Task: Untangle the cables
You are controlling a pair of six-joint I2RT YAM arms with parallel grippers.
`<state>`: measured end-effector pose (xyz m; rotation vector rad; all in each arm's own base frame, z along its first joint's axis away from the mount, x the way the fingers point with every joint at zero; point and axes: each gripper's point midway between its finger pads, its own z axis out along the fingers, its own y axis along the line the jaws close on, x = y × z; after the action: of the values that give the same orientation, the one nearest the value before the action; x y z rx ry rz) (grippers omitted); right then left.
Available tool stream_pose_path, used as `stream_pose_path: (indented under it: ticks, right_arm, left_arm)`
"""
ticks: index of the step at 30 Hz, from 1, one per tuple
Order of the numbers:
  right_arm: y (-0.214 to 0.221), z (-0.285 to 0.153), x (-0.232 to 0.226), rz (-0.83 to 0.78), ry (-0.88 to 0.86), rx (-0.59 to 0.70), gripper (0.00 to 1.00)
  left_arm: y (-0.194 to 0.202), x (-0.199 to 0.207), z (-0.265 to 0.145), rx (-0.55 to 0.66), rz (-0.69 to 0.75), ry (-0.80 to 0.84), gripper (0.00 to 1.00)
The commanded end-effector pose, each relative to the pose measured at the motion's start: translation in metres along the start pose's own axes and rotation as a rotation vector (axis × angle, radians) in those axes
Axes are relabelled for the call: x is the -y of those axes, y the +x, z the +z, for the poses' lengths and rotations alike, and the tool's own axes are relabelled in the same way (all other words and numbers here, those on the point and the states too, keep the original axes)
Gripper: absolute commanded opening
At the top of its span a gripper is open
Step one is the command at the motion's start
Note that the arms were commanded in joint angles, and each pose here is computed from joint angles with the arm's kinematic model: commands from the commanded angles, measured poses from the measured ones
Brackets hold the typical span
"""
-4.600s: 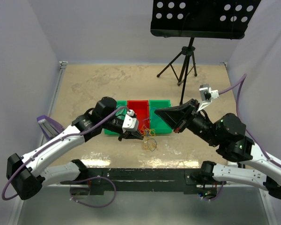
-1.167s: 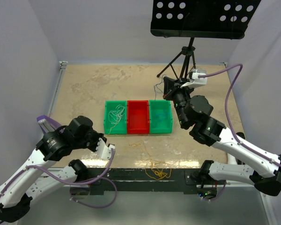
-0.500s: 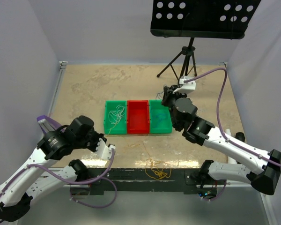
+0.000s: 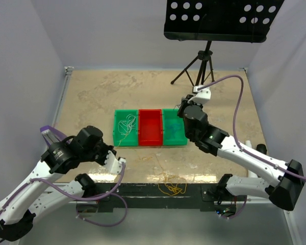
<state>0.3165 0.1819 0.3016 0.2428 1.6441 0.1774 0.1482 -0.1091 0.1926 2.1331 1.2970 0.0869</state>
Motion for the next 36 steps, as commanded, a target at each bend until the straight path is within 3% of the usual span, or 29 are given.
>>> stream_pose_path:
  ticks: [1, 5, 14, 25, 26, 32, 36]
  right_arm:
    - [0.059, 0.006, -0.007, 0.008, -0.019, -0.131, 0.0]
    - [0.092, 0.008, -0.005, 0.052, -0.002, -0.191, 0.0]
    - [0.154, 0.018, 0.025, -0.006, 0.191, -0.307, 0.0]
    - [0.194, 0.055, 0.005, -0.053, 0.119, -0.414, 0.0]
    - [0.192, 0.055, 0.001, -0.054, 0.101, -0.42, 0.02]
    - [0.136, 0.031, -0.015, 0.03, -0.069, -0.36, 0.49]
    - [0.102, -0.005, -0.022, 0.075, -0.235, -0.336, 0.61]
  left_arm:
    - [-0.004, -0.009, -0.007, 0.014, 0.017, -0.022, 0.0]
    - [-0.004, -0.009, -0.007, 0.013, 0.016, -0.022, 0.0]
    - [-0.004, -0.008, -0.005, 0.01, 0.015, -0.018, 0.0]
    - [-0.008, -0.01, -0.007, 0.035, 0.004, -0.027, 0.0]
    - [-0.008, -0.009, -0.007, 0.037, 0.001, -0.028, 0.0]
    - [-0.012, -0.008, 0.0, 0.066, -0.091, -0.049, 0.0]
    - [-0.024, -0.013, 0.004, 0.13, -0.21, -0.076, 0.0]
